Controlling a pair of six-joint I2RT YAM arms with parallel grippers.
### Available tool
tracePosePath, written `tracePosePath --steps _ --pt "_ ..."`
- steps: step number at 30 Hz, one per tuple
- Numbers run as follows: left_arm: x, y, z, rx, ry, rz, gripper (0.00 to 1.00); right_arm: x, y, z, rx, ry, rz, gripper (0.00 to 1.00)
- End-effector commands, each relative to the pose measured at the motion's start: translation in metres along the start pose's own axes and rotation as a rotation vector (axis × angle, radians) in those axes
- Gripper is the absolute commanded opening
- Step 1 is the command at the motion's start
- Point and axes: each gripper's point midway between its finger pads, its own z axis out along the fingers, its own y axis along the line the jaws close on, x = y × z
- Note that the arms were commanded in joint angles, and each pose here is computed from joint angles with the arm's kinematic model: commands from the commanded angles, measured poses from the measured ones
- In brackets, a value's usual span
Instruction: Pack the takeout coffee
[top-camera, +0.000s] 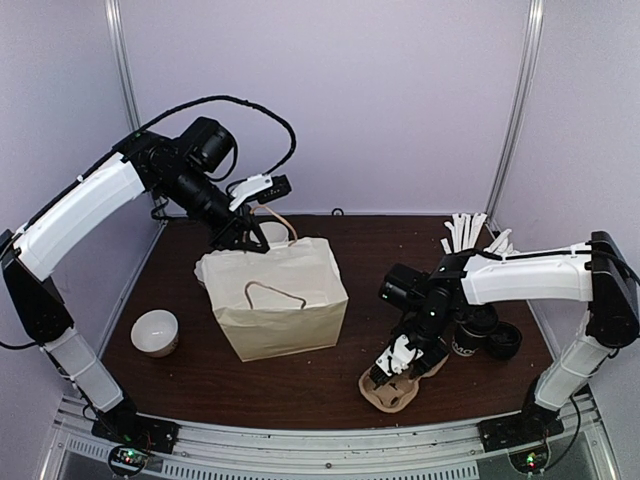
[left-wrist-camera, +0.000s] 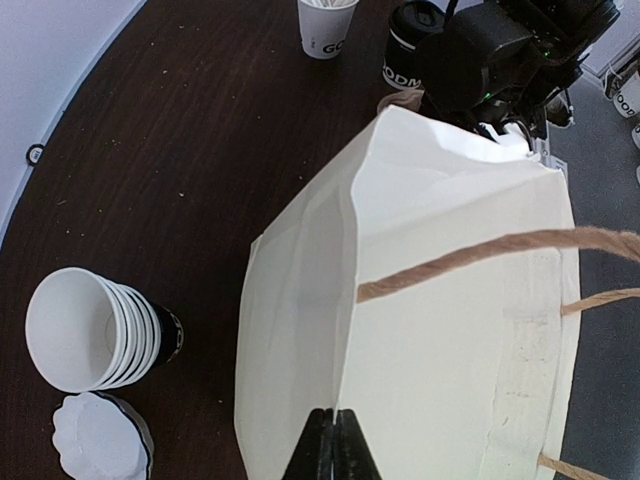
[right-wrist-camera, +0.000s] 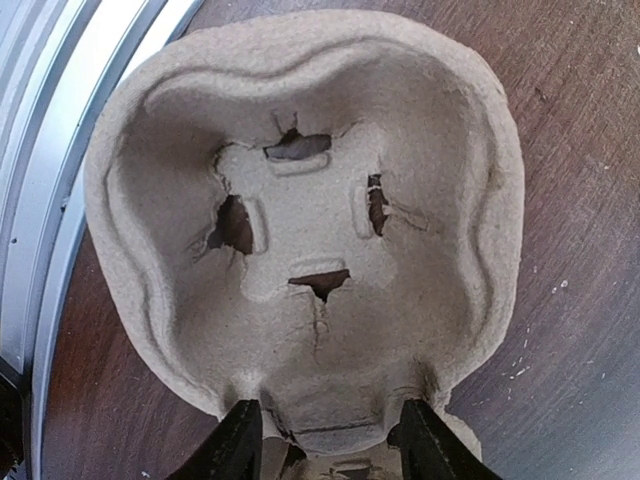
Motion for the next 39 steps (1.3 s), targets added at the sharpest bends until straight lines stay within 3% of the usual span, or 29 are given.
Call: tracePosePath --steps 1,8,14,21,25,30,39 --pt "-0.01 0.003 0.002 -0.003 -0.026 0.024 0.0 0.002 0.008 0.0 -0.006 0.015 -0.001 0.51" --pt "-0.01 0.004 0.003 0.003 -0.026 0.021 0.0 0.003 0.005 0.009 -0.016 0.026 0.027 0.49" --pt "-0.009 0.003 0.004 0.004 -0.023 0.019 0.0 0.002 0.005 0.006 -0.018 0.027 0.035 0.39" --pt "-0.008 0.002 0.005 0.012 -0.022 0.017 0.0 0.001 0.005 0.011 -0.029 0.036 0.049 0.43" --pt "-0.01 0.001 0.005 0.019 -0.028 0.009 0.0 -0.002 0.005 0.009 -0.032 0.032 0.064 0.36" --pt "-0.012 0.001 0.005 0.023 -0.034 0.009 0.0 -0.012 0.006 -0.024 -0.021 -0.007 0.097 0.31" --pt "-0.015 0.001 0.004 0.022 -0.044 0.007 0.0 -0.037 0.013 -0.124 0.105 -0.158 0.151 0.29"
